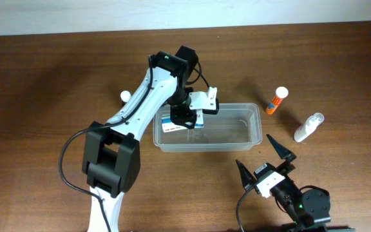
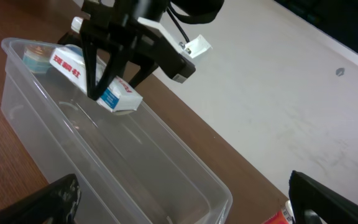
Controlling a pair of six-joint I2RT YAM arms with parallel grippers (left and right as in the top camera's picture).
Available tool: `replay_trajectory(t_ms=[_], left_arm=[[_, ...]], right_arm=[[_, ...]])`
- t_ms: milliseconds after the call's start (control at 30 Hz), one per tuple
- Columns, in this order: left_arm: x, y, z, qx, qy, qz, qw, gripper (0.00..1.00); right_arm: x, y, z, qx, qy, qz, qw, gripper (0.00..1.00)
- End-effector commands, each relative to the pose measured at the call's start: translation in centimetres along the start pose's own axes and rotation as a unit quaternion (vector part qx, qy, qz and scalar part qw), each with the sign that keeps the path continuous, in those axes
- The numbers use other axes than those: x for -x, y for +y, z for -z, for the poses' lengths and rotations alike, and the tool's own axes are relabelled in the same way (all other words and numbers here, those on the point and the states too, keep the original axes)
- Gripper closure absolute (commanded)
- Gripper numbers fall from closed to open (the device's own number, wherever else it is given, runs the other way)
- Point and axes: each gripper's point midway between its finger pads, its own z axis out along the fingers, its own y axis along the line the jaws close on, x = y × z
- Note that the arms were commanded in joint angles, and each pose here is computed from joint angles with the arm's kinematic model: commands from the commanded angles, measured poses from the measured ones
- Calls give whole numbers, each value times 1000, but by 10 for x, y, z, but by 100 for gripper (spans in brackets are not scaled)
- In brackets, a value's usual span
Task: Pack container
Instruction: 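Lower the Panadol box into the left end of the container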
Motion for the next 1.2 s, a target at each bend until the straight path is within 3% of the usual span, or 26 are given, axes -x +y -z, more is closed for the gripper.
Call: replay_trajectory(t_ms=[0,1167], left_arm=[[-6,-3,-14,-13,5,-7,1000,57],[-29,3,-57,-2,24,-34,999,57]], right_arm=[[-3,-1,0,-5,4,-4,1000,2],[-3,-1,0,-5,4,-4,1000,2]])
